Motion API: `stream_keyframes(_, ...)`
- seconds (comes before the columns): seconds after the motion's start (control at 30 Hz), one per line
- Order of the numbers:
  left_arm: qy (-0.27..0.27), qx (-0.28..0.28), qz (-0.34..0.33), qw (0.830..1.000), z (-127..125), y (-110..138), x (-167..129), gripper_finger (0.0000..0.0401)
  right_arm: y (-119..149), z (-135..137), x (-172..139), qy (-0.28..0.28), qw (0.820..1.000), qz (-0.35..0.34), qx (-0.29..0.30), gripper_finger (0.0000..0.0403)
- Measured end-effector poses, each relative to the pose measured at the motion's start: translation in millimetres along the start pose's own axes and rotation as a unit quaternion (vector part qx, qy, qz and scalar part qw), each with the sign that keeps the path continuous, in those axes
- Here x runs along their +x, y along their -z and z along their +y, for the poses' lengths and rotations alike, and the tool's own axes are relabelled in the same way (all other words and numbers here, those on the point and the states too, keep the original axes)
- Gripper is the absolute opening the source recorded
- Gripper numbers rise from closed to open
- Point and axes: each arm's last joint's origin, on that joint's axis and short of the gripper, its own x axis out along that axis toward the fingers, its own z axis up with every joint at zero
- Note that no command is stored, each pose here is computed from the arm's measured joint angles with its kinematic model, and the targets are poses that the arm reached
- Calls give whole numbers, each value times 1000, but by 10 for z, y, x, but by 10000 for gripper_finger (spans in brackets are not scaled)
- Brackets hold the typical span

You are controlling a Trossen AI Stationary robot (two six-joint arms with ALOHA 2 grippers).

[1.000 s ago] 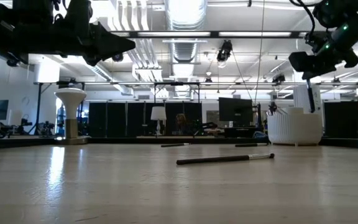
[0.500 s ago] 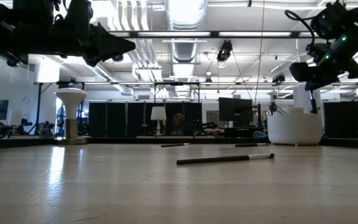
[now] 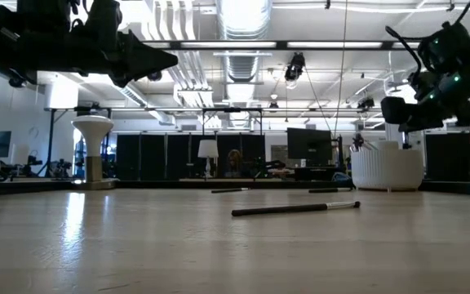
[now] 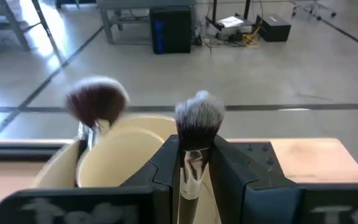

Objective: Put items in baskets/containers
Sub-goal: Put the black powder brush into the white organizer, then put the black eyeshadow brush into the white organizer

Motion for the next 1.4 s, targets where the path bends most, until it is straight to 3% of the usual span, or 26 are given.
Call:
stream_keyframes(0.27, 0, 0, 0, 1000, 1, 0, 0, 22, 81, -14, 43, 18, 1000, 2, -5, 64)
stream_keyframes(0.47, 0, -3, 0, 1000, 0, 1, 0, 22, 33, -7, 33, 21, 1000, 14, -8, 104)
stream_keyframes(0.83, 0, -3, 5, 1000, 0, 10, 0, 22, -341, 18, -79, 37, 999, 30, -8, 138)
stream_keyframes(1.0, 0, -4, 5, 1000, 0, 9, 0, 22, -540, 27, -169, 24, 999, 43, -17, 124)
stream_keyframes(1.17, 0, -5, 4, 1000, 0, 9, 0, 22, -573, 56, -239, -12, 995, 85, -47, 95)
stream_keyframes(1.4, 5, -15, 9, 1000, -4, 17, 0, 22, -489, 226, -358, -113, 983, 119, -81, 28)
